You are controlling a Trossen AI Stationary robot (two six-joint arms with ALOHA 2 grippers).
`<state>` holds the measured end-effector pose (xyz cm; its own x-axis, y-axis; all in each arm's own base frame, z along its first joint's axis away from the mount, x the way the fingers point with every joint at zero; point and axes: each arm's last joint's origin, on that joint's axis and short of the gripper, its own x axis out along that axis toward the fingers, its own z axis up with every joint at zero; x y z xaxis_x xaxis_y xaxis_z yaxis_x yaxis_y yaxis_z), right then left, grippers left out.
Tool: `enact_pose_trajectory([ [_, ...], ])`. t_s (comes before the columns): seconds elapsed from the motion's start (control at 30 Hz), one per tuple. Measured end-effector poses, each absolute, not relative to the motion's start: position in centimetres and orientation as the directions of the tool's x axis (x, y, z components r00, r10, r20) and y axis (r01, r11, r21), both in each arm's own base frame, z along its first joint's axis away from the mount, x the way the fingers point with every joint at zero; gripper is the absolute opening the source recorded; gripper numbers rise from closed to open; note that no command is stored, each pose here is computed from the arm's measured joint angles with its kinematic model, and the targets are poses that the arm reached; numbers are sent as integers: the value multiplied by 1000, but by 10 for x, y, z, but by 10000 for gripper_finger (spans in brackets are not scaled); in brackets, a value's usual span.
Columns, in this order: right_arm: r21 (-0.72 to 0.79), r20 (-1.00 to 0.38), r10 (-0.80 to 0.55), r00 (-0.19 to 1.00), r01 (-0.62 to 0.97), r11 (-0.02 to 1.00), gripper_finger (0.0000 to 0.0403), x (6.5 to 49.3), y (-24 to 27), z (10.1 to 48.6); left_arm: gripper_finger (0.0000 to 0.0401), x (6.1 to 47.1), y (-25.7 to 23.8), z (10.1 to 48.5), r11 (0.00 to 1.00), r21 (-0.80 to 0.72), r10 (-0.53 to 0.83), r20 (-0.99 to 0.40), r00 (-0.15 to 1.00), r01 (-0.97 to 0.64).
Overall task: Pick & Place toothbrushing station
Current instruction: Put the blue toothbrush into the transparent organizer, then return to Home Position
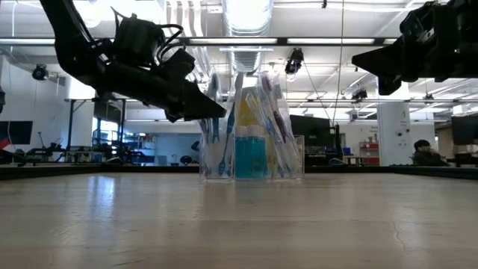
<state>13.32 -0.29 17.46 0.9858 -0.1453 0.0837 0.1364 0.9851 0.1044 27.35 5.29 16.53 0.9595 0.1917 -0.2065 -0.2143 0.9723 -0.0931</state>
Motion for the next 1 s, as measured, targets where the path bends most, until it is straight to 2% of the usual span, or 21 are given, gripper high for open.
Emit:
enact_pose_trajectory([
  [0.27, 138, 84, -146, 986, 133, 981, 8, 133, -3, 175, 167, 257, 48, 191, 988, -75, 118, -218, 969, -137],
  [0.5, 147, 84, -146, 986, 132, 980, 8, 133, -3, 175, 206, 223, 38, 225, 998, -50, 29, -234, 972, -42],
  [0.8, 151, 83, -146, 986, 132, 980, 8, 133, -3, 175, 192, 149, 23, 253, 999, 52, 5, -304, 953, 11],
  [0.9, 183, 83, -146, 986, 129, 975, 8, 133, -3, 175, 160, 130, 20, 258, 998, 55, 7, -284, 959, 9],
  [1.0, 195, 97, -146, 985, 125, 973, 8, 132, -3, 176, 94, 117, 17, 260, 998, 64, 8, -230, 973, 7],
])
